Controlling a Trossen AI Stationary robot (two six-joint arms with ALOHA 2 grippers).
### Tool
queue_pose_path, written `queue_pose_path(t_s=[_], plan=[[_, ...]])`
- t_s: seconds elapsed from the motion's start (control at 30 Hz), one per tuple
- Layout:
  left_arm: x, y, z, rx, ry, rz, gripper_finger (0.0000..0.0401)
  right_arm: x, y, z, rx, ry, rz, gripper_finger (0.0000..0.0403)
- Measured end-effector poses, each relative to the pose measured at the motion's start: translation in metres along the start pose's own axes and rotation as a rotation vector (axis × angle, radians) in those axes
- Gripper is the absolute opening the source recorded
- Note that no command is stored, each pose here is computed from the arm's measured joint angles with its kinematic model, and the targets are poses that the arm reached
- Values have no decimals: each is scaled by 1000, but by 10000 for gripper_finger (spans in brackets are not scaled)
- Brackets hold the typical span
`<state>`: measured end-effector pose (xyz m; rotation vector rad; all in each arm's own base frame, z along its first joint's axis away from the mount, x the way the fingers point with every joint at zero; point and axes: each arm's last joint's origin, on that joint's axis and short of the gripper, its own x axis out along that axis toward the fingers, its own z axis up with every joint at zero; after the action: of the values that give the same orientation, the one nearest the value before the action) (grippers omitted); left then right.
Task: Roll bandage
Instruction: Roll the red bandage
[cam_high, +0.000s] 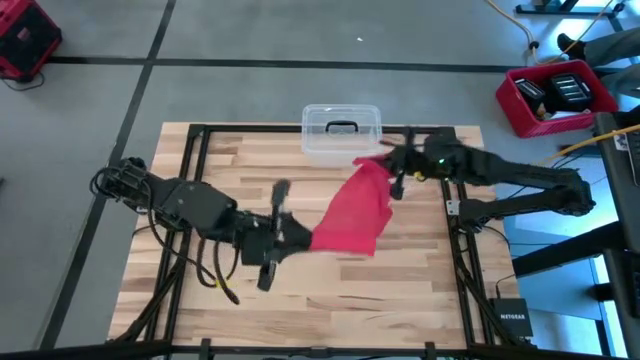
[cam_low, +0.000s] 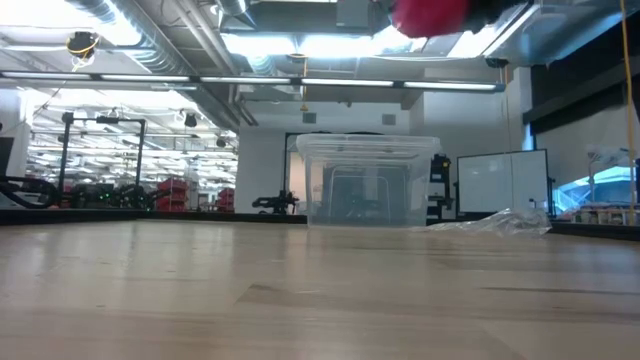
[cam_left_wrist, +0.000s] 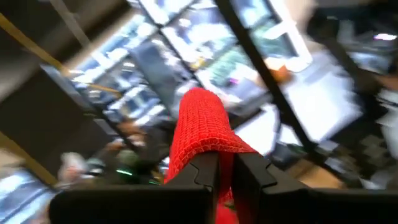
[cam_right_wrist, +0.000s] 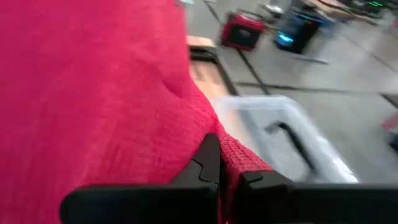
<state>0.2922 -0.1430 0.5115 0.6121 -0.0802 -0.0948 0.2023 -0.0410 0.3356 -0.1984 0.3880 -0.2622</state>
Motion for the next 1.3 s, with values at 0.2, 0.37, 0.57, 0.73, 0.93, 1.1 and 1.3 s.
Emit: queue_pose_path(t_s=[0.2, 0.37, 0.57, 0.73, 0.93, 1.1, 1.3], plan=[[2, 25, 3, 10, -57, 188, 17, 29, 13, -19, 51, -78, 155, 1], [6, 42, -8, 39, -8, 268, 17, 44, 26, -22, 66, -106, 236, 1], [7, 54, -16, 99, 83, 358, 17, 48, 46, -19, 43, -122, 310, 6], [7, 57, -18, 145, 104, 369, 17, 47, 53, -19, 133, -97, 319, 21], [8, 53, -24, 136, 153, 328, 17, 40, 46, -6, 194, -33, 256, 83], [8, 50, -26, 128, 177, 302, 17, 19, 35, 15, 175, -1, 167, 165], [8, 48, -27, 124, 185, 290, 17, 3, 27, 27, 213, -9, 120, 235]])
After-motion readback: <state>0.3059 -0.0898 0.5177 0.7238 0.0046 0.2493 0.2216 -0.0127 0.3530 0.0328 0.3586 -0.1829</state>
